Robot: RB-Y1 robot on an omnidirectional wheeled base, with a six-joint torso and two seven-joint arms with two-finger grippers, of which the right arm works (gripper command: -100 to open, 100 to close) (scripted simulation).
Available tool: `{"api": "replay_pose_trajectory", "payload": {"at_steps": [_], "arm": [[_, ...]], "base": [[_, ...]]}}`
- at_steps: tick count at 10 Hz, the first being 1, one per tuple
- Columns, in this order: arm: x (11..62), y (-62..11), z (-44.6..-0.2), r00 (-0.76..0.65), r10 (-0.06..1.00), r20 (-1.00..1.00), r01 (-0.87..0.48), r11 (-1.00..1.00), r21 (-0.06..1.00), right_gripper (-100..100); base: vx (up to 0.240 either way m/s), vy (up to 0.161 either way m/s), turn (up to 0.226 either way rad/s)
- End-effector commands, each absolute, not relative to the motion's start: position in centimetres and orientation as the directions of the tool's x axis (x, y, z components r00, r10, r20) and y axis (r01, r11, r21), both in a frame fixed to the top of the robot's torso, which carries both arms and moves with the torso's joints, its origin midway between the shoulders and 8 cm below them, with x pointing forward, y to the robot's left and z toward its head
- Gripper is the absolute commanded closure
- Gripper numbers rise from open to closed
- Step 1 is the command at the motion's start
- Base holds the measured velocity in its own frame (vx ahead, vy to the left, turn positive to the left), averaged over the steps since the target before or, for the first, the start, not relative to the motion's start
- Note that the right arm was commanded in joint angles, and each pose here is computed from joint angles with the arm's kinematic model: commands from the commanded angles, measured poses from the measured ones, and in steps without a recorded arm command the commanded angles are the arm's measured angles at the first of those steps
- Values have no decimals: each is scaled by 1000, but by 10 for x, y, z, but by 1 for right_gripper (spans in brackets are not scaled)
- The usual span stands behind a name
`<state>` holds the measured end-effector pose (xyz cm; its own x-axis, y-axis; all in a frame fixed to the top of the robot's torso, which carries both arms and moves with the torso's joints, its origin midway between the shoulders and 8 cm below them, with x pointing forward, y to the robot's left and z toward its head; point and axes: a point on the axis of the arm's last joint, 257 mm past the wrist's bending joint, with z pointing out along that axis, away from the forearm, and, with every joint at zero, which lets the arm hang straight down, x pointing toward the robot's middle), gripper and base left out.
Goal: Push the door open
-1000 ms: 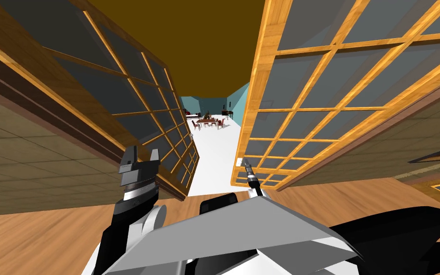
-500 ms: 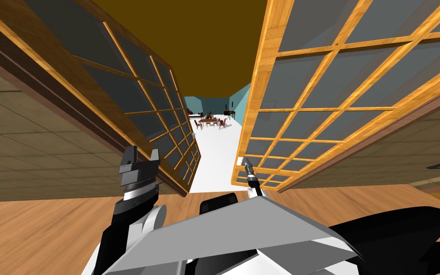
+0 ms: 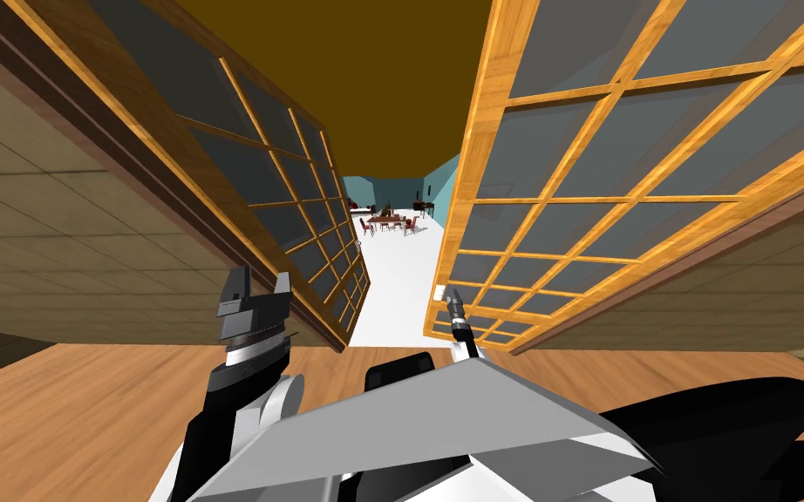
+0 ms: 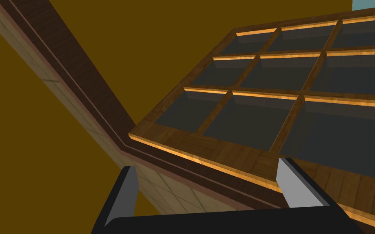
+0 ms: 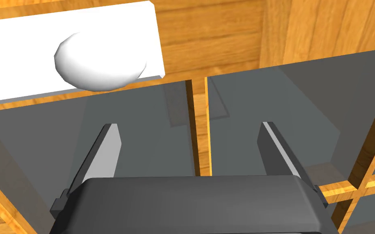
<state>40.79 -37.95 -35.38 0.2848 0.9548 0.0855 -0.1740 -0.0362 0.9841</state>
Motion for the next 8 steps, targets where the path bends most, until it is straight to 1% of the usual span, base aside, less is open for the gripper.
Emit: {"api": "replay_pose_trajectory", "payload": {"at_steps": [1, 2, 4, 7, 8], "arm": [[408, -382, -354, 289, 944, 162, -197, -107, 975, -100], [408, -382, -354, 287, 943, 168, -199, -113, 973, -100], [407, -386, -355, 294, 915, 278, -235, -212, 948, -100], [407, -388, -356, 289, 889, 356, -261, -285, 922, -100], [407, -390, -357, 287, 863, 415, -282, -337, 898, -100]], "base": [[-56, -1, 75], [-39, 1, 44], [-54, -3, 105], [-47, -6, 64], [-43, -11, 101]]}}
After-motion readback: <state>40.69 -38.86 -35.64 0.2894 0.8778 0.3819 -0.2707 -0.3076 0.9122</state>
